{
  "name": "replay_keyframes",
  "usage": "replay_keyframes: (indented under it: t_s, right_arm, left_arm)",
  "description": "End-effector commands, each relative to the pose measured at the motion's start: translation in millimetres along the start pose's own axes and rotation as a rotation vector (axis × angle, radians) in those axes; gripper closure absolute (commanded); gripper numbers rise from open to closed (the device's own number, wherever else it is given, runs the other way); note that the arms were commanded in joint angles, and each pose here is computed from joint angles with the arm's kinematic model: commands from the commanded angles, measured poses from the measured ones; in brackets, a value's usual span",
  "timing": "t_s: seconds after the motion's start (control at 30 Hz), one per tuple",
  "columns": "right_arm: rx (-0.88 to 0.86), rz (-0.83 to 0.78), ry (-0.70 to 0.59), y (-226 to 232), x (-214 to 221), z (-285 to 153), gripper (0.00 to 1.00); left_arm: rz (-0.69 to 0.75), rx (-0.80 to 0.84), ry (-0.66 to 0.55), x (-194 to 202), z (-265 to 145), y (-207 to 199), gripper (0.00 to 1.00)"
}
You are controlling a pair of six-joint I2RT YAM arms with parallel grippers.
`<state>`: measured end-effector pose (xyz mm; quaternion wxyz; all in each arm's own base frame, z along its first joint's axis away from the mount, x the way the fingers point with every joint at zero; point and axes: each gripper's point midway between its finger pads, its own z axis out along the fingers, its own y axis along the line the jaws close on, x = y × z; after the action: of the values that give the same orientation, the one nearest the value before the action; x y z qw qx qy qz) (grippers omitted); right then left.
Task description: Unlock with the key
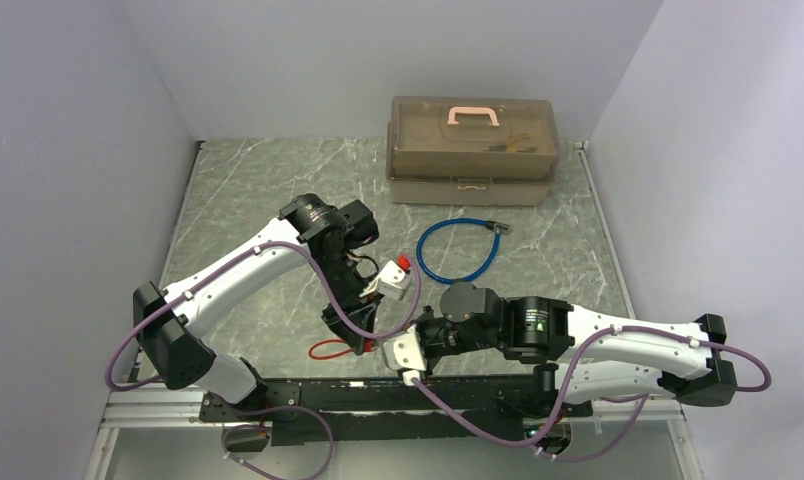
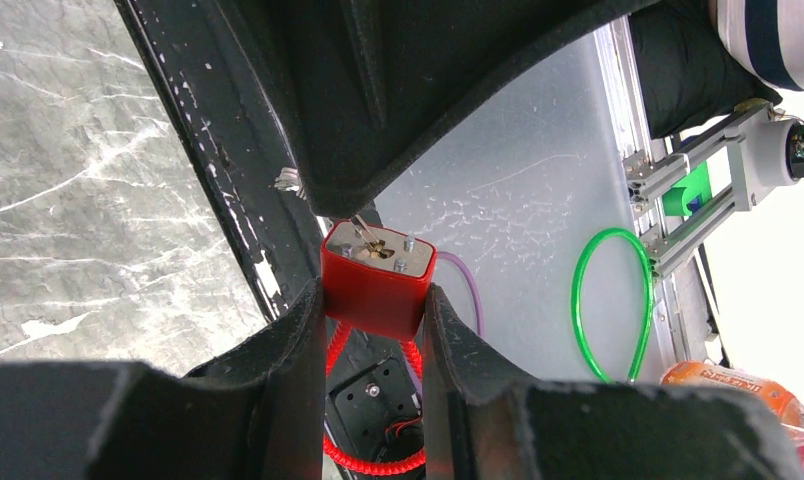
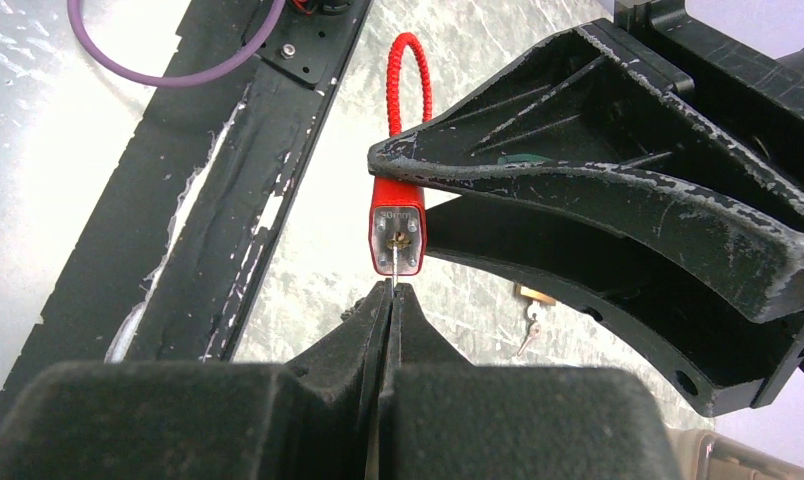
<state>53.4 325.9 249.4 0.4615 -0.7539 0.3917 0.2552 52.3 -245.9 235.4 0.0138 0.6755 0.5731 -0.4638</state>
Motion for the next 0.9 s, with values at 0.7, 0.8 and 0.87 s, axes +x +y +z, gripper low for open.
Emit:
replay_keyframes:
  t_s: [0.7,0.8,0.87]
  right_arm:
    - [0.016,-0.007,-0.056,-13.4,-27.3,-3.3,1.0]
    - [0.013,-0.005,-0.057,-14.0,-28.8,-3.1,1.0]
    - [0.013,-0.002,-0.063,-14.6,-31.5,-3.6,1.0]
  left_arm:
    - [-0.1,-0.046,0.006,-18.9,0.0,15.8,1.0]
    - [-0.112,-0.052,0.013,-17.1,0.8,18.5,1.0]
    - [-0.123,-0.059,0.024,-12.9,2.2,20.6,1.0]
